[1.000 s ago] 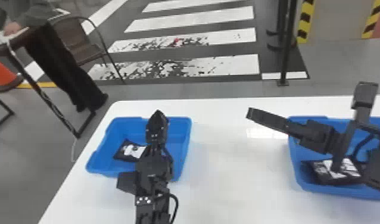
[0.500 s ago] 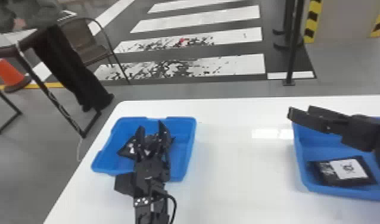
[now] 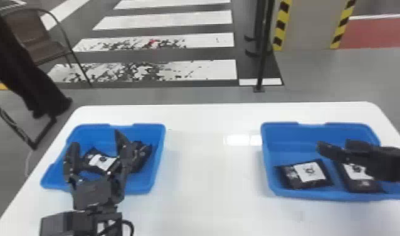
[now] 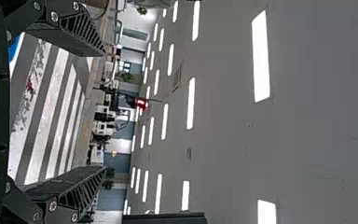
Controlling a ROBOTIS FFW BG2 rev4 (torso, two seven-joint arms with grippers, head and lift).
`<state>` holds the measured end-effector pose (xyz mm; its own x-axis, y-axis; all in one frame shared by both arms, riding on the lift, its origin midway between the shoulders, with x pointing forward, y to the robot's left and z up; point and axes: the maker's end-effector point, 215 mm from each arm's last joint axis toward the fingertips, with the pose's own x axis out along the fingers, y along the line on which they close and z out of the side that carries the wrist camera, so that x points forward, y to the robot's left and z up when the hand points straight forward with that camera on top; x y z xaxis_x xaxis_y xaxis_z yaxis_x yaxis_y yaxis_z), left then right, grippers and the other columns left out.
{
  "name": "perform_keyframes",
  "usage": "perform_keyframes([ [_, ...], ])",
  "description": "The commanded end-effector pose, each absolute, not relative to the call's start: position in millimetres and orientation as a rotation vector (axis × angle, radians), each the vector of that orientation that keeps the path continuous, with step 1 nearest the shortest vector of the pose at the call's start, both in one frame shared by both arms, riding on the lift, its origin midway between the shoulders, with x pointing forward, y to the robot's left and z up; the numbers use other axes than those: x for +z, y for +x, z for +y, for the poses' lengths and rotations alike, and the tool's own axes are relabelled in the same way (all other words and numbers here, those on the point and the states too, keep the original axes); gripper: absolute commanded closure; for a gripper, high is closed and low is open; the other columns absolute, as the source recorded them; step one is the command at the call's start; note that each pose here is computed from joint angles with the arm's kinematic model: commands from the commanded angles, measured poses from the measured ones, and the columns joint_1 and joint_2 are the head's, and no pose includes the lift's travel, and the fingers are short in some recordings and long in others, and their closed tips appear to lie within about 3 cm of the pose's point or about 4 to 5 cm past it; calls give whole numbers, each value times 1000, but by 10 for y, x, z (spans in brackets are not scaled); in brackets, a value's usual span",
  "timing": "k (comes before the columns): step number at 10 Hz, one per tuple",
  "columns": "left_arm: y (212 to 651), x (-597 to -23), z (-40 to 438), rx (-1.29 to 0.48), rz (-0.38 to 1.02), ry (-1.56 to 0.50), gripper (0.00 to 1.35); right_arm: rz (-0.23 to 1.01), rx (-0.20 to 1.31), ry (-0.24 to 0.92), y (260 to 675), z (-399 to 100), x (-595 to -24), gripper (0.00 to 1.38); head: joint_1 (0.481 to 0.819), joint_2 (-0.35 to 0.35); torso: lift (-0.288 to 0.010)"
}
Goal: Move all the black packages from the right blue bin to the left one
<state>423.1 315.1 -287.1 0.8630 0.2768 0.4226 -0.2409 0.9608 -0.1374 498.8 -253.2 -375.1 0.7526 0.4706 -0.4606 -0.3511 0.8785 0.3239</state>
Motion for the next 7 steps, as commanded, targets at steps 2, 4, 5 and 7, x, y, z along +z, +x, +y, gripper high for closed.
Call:
perform_keyframes([
  [2, 4182, -2825, 3079, 261, -457, -92, 234, 634, 397, 224, 4924, -2701, -4180, 165, 695, 61, -154],
  [4, 4217, -2861, 3040, 251, -442, -90, 305, 644, 441, 225, 4995, -2462, -4266, 167, 695, 50, -154],
  [5, 4214, -2879, 3038, 249, -437, -91, 308, 652, 463, 216, 4989, -2323, -4286, 167, 695, 54, -154],
  [7, 4211, -2899, 3048, 250, -431, -96, 302, 692, 449, 156, 4835, -2168, -4264, 165, 695, 85, -154],
])
